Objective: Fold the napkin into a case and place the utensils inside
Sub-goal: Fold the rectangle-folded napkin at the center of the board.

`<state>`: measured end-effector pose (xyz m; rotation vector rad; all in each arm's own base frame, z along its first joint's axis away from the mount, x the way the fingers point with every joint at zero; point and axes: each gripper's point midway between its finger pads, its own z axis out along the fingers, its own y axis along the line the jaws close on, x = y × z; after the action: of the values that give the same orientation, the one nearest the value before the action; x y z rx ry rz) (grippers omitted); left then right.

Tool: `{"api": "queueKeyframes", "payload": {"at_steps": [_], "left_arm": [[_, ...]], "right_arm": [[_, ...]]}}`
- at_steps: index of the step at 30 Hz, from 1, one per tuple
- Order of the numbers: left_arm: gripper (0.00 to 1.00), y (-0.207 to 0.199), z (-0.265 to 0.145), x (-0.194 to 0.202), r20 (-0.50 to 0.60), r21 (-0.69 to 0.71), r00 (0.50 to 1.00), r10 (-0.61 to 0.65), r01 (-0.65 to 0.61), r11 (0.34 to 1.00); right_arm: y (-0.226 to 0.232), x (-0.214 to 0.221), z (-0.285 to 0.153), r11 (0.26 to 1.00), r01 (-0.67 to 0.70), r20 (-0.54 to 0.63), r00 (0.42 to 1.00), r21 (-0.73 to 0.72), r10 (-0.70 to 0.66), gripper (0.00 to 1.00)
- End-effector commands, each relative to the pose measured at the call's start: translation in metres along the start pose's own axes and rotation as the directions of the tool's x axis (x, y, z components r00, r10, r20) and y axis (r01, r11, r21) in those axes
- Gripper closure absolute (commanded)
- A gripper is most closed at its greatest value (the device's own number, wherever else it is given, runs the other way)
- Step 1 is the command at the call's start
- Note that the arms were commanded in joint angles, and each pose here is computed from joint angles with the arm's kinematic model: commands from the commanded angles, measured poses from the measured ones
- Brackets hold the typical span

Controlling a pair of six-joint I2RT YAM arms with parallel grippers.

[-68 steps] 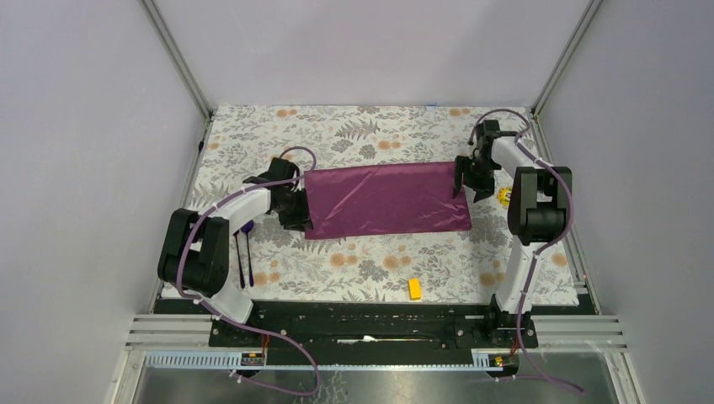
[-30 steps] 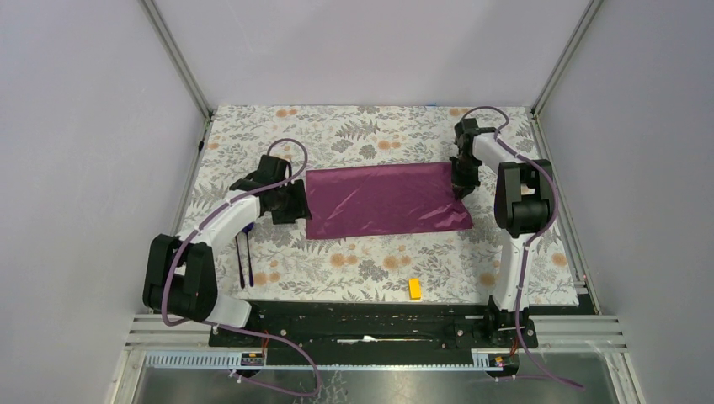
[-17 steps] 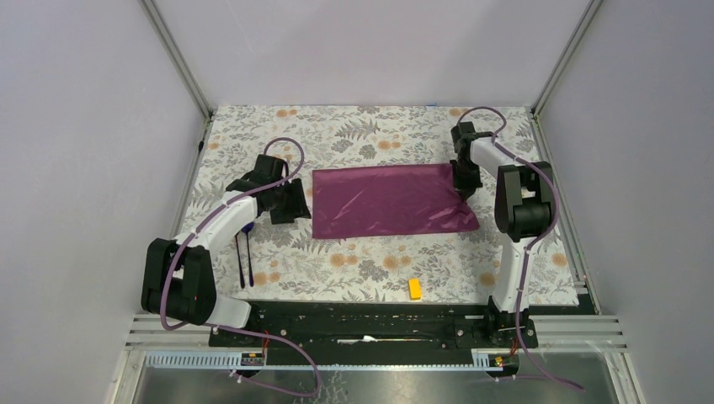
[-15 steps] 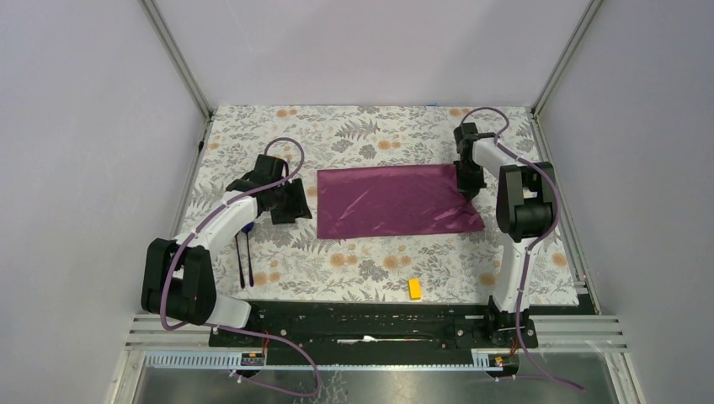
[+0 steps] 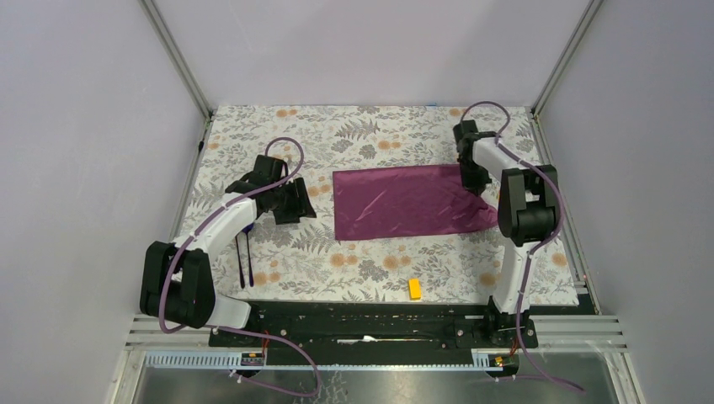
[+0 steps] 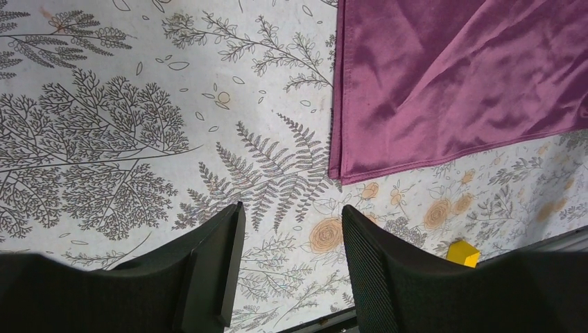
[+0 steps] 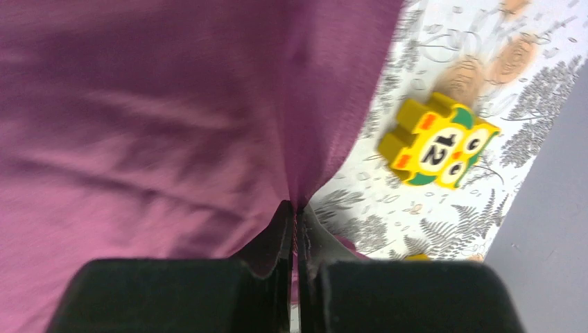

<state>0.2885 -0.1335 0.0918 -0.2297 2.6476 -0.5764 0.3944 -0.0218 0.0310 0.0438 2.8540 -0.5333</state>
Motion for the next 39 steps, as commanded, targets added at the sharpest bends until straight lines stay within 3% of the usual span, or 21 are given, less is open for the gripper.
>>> {"api": "queueKeyframes", "payload": {"at_steps": [1, 9, 19, 26, 39], "left_arm": [[0.41, -0.017, -0.009, -0.017, 0.065, 0.066, 0.998, 0.0, -0.004, 0.998], [0.4, -0.025, -0.017, -0.027, 0.101, 0.087, 0.995, 0.001, -0.01, 0.996], [0.39, -0.021, -0.019, -0.021, 0.104, 0.083, 0.995, -0.005, -0.004, 0.997], [0.38, -0.021, -0.014, -0.016, 0.095, 0.1, 0.995, -0.02, 0.011, 0.995], [0.33, -0.028, 0.04, 0.01, -0.005, 0.213, 0.99, -0.138, 0.136, 0.968]], "right_arm": [[0.036, -0.012, -0.051, 0.997, 0.047, 0.079, 0.996, -0.059, -0.042, 1.0], [0.137, -0.004, -0.093, 0.939, 0.168, 0.115, 0.983, -0.299, -0.139, 1.0], [0.249, -0.001, -0.135, 0.781, 0.252, 0.181, 0.967, -0.572, -0.179, 1.0], [0.286, 0.0, -0.146, 0.685, 0.227, 0.16, 0.974, -0.693, -0.161, 1.0], [0.325, 0.008, -0.163, 0.527, 0.169, 0.105, 0.983, -0.833, -0.149, 1.0]]}}
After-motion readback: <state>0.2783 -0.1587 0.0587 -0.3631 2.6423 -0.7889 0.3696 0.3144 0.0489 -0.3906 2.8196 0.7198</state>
